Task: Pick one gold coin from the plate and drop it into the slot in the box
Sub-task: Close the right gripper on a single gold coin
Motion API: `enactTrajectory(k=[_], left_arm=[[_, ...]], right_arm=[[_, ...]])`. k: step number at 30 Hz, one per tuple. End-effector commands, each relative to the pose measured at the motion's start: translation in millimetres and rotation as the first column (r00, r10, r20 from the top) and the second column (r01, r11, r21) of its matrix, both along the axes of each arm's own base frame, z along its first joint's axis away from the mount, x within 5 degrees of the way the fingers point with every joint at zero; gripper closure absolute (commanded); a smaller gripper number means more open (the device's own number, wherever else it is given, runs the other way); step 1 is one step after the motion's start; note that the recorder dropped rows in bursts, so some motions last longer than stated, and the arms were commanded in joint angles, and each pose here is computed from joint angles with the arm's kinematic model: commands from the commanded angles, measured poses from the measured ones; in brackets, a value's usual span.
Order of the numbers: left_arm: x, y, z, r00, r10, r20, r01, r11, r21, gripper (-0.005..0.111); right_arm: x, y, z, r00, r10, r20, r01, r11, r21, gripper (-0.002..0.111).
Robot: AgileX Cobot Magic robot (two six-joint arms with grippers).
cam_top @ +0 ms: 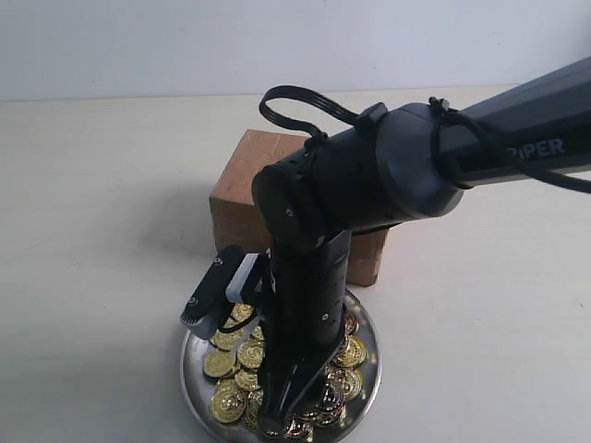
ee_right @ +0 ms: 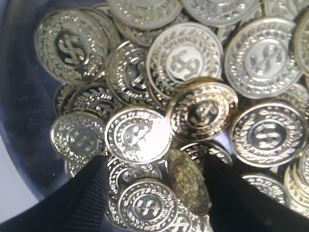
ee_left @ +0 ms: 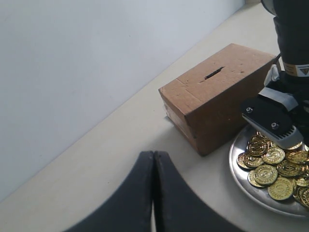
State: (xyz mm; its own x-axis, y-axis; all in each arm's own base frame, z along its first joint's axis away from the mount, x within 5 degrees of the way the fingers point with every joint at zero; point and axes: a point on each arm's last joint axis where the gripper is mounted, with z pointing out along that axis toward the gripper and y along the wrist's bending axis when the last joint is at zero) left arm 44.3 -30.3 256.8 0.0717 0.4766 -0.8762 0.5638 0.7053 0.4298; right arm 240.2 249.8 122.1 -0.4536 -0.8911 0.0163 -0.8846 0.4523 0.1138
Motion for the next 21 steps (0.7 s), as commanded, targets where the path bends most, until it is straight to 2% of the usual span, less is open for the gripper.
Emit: enactTrajectory(k=[1, 13, 21], left_arm=[[-0.5, -0.1, -0.7, 1.0, -0.004, 0.006, 0.004, 1.0, -0.009, 0.107], [-0.5, -0.1, -0.7, 1.0, -0.004, 0.006, 0.004, 1.0, -0.009, 0.107], [-0.5, -0.1, -0.7, 1.0, -0.004, 0.006, 0.004, 1.0, -0.009, 0.107]], right_arm=[[0.9, 1.6, 3.0, 1.0, 0.007, -0.016, -0.006, 1.0, 0.03, 0.055], [1.5, 0.5, 2.8, 1.0, 0.014, -0.009, -0.014, 1.0, 0.02, 0.07], [2.5, -0.4, 2.7, 1.0, 0.024, 0.002, -0.024, 1.0, 0.01, 0.074]])
